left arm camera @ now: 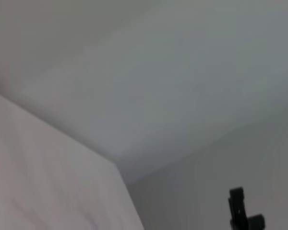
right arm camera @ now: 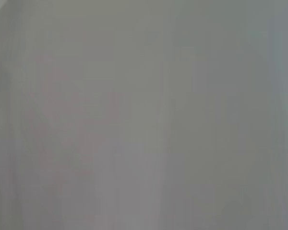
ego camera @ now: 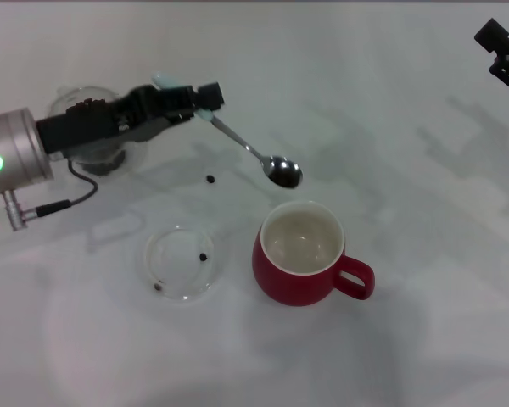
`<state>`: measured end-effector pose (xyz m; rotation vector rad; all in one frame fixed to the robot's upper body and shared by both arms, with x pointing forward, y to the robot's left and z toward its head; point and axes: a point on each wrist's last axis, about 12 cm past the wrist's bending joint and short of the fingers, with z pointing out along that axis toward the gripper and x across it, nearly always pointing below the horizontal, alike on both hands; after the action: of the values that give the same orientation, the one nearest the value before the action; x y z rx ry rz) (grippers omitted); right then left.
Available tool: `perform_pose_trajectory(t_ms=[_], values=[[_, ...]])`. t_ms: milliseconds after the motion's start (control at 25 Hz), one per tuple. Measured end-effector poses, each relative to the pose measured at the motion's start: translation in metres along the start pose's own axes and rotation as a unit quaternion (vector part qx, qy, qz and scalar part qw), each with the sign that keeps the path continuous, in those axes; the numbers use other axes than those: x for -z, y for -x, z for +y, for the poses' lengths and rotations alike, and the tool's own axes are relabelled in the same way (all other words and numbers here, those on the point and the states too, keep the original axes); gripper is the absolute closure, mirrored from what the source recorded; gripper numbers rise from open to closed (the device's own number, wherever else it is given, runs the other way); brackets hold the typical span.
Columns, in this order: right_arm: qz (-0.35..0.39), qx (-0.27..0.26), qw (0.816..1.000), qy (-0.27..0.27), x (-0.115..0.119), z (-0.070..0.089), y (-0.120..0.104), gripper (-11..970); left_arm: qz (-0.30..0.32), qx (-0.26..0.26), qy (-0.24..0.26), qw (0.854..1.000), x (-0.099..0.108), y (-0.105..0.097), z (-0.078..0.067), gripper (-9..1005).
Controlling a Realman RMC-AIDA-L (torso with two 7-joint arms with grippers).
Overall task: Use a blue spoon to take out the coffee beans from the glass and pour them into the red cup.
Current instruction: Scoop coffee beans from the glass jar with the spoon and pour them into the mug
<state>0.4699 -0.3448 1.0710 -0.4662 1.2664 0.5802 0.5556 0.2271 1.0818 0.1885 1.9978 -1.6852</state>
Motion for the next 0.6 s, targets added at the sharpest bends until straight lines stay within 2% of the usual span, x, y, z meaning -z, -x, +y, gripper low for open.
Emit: perform_pose_trajectory(t_ms=[120, 360, 600], values=[[-0.002, -0.002, 1.0, 0.0, 0.002, 0.002, 0.0, 173, 0.01, -0.005, 0.005, 1.0, -0.003, -0.001, 0.001, 876], [-0.004, -0.005, 1.0, -0.002, 0.008, 0.006, -0.001, 173, 0.05, -0.055, 0.022, 0.997, -0.013, 0.001, 0.001, 877], [-0.008, -0.01, 1.0, -0.004, 0.012, 0.009, -0.002, 173, 0.1, -0.128, 0.025, 0.986, -0.025, 0.008, -0.003, 877]])
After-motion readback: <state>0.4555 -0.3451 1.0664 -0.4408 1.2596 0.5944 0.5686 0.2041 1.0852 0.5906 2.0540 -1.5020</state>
